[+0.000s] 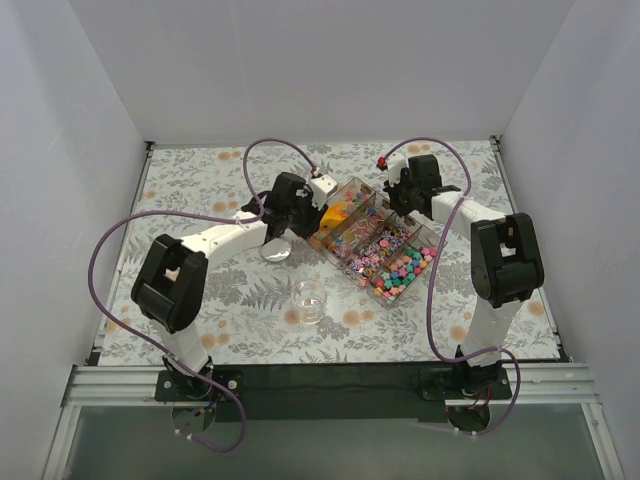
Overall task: Pack the candies
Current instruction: Scoop the fake candies from the storage box.
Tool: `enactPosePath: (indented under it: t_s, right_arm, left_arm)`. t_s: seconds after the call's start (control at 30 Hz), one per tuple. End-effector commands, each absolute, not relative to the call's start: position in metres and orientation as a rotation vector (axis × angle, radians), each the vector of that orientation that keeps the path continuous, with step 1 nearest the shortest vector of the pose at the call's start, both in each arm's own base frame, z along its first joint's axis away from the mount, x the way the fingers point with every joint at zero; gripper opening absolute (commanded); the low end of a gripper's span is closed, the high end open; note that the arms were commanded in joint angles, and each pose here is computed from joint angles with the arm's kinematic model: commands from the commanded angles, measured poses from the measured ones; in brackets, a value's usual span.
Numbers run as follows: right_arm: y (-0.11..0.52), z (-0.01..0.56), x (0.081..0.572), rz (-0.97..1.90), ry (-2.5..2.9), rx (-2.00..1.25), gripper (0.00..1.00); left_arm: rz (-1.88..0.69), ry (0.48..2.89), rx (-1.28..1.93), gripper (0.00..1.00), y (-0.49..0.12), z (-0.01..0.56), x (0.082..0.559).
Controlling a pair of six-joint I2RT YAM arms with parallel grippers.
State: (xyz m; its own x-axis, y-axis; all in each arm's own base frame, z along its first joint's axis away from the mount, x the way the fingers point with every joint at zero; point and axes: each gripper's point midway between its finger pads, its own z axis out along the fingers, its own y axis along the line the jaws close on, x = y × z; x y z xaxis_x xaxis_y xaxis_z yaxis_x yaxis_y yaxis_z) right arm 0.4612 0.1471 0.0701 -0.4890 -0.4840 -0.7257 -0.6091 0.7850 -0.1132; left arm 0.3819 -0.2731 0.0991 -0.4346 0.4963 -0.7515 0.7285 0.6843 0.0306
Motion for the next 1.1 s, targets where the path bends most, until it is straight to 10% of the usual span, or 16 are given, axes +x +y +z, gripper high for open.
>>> enactPosePath:
  t_s: [0.0, 0.37, 0.73, 1.07]
  right_arm:
    - [0.139, 0.063, 0.47, 0.158, 2.179, -0.744, 0.05]
    - [0.141, 0.066, 0.468, 0.184, 2.175, -0.733, 0.14]
    - [0.139, 0.082, 0.466, 0.171, 2.147, -0.719, 0.54]
    - [0.136, 0.123, 0.462, 0.165, 2.092, -0.647, 0.59]
  left_arm:
    - [-0.436, 1.98, 0.866, 0.0, -0.279, 0.141, 0.389]
    - [-0.457, 1.939, 0.837, 0.0, -0.276, 0.147, 0.384]
    - [-0.495, 1.852, 0.77, 0.0, -0.267, 0.165, 0.378]
    - [-0.506, 1.784, 0.753, 0.0, -0.256, 0.186, 0.37]
